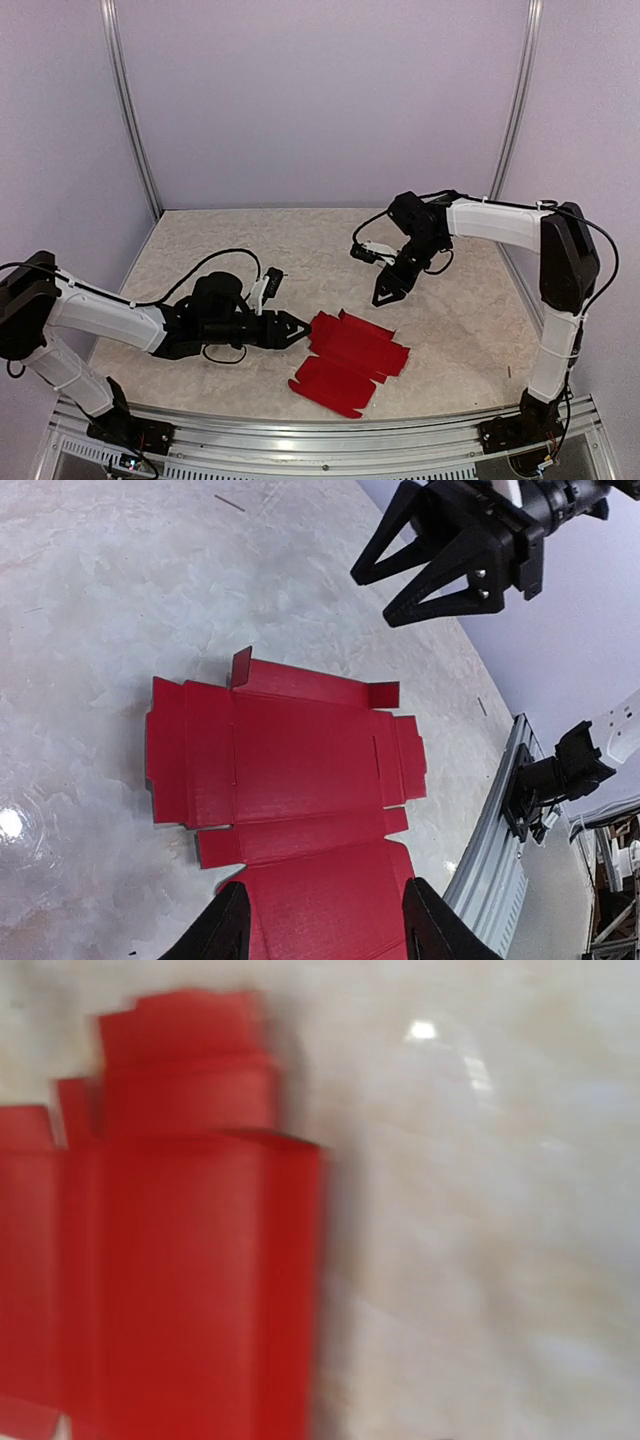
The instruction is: Fold the paper box
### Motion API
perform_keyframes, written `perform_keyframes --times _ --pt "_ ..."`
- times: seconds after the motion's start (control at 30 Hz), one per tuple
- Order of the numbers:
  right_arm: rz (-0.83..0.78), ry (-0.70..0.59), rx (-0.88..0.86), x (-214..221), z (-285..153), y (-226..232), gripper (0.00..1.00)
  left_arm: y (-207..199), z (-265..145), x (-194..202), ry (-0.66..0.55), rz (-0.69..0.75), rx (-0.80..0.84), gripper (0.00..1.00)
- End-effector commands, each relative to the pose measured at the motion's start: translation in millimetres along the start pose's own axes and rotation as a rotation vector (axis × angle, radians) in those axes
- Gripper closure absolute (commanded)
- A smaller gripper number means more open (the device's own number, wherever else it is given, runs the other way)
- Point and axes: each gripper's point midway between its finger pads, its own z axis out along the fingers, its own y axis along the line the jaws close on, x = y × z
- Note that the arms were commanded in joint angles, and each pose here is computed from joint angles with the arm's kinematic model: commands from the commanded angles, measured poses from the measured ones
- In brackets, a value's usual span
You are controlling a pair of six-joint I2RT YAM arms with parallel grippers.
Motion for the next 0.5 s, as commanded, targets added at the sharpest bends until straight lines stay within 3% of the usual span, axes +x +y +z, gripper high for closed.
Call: perform_keyframes --times 0.0,0.1,0.17,0.3,0.47 --pt "-0.085 -0.12 0.114 -13 -34 -2 0.63 20 13 23 0.13 -0.036 -0.137 0.51" --pt "-0.116 -0.161 -0.026 -6 -20 28 0.85 21 27 25 0.17 -0.047 -0.138 0.53" --pt "-0.124 -0.151 -0.112 3 -5 44 0.93 25 37 27 0.204 -0.059 -0.152 0.52" --pt "-0.115 -0.13 -0.189 16 18 56 0.99 37 52 34 0.267 -0.09 -0.199 0.46" --pt "-0.1 -0.134 -0.242 24 38 60 1.0 44 59 36 0.296 -0.121 -0.211 0.44"
